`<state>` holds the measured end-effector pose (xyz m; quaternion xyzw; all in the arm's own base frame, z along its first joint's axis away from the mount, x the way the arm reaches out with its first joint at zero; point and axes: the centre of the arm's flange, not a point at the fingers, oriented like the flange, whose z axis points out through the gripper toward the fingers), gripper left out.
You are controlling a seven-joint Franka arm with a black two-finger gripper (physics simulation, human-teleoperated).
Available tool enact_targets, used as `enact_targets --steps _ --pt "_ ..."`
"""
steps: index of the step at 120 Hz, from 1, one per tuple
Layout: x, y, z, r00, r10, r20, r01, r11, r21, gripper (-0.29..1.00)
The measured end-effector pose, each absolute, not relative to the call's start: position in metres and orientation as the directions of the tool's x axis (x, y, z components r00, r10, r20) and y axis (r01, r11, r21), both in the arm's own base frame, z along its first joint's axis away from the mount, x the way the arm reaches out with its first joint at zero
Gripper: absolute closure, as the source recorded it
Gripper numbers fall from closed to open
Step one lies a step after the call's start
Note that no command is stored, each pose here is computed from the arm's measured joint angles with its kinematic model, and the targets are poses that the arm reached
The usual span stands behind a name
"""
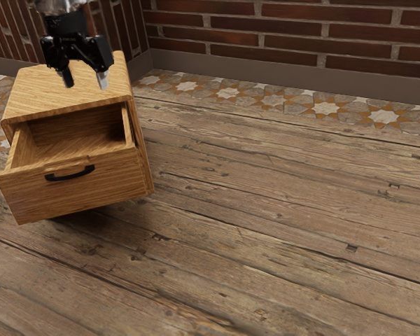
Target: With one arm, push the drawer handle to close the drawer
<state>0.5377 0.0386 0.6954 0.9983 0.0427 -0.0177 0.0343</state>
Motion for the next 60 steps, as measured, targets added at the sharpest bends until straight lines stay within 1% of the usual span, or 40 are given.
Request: enact_targets --steps 12,17,20,26,29,37,42,46,60 --pt "0.538 0.045 0.681 0.992 0.109 -0.058 0.113 -0.991 0.070 0.00" --pt "0.526 0.046 0.683 0.992 0.118 -0.055 0.121 -0.990 0.067 0.00" --pt "0.505 0.045 0.688 0.991 0.128 -0.049 0.131 -0.990 0.060 0.00" --pt "0.442 0.029 0.699 0.989 0.148 -0.025 0.149 -0.988 0.031 0.00" --pt "0.405 0.023 0.702 0.982 0.191 -0.007 0.191 -0.982 0.006 0.00" --pt "0.336 0.004 0.687 0.952 0.307 0.018 0.307 -0.951 -0.042 0.02" --pt "0.308 -0.013 0.672 0.938 0.346 0.027 0.346 -0.937 -0.047 0.06" --pt "0.296 -0.023 0.661 0.926 0.378 0.023 0.379 -0.925 -0.044 0.12" --pt "0.299 -0.058 0.622 0.888 0.456 -0.058 0.457 -0.890 -0.001 0.32"
